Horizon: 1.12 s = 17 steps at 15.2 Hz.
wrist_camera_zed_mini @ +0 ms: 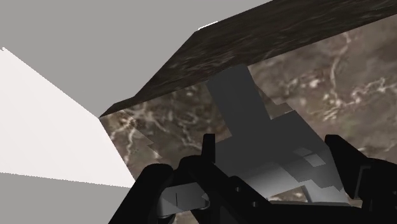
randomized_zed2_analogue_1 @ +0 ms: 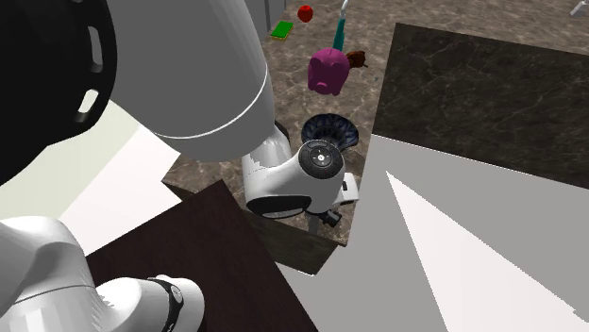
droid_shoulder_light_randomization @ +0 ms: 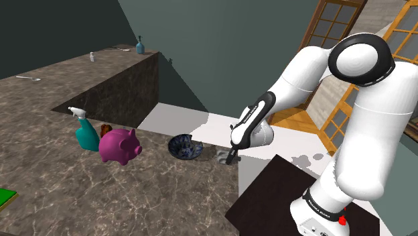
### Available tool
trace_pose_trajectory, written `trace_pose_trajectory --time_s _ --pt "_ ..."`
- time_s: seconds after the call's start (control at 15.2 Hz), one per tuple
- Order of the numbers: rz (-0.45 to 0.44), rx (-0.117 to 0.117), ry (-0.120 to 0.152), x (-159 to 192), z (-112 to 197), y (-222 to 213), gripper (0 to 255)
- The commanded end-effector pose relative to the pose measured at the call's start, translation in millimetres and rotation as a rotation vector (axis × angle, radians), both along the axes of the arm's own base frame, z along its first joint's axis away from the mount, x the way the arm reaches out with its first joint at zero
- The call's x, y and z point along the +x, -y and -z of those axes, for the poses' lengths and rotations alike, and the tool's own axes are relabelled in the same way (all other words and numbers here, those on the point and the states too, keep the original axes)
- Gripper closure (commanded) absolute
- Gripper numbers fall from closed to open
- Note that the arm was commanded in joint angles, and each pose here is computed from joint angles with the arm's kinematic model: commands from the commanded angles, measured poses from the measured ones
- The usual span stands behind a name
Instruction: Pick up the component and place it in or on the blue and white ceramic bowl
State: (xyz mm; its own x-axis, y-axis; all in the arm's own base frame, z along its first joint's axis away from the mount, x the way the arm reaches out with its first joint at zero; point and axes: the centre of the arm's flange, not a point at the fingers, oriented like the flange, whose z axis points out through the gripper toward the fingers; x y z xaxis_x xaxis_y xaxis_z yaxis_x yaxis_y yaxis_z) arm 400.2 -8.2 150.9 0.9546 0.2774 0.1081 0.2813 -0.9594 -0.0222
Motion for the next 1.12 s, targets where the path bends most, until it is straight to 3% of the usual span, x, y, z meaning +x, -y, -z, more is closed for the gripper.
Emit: trace_pose_trajectory --time_s 0.0,1.06 --pt "0.0 0.0 0.0 0.0 -0.1 0.0 255" --pt "0.0 0.0 0.0 0.1 -79.2 0.0 255"
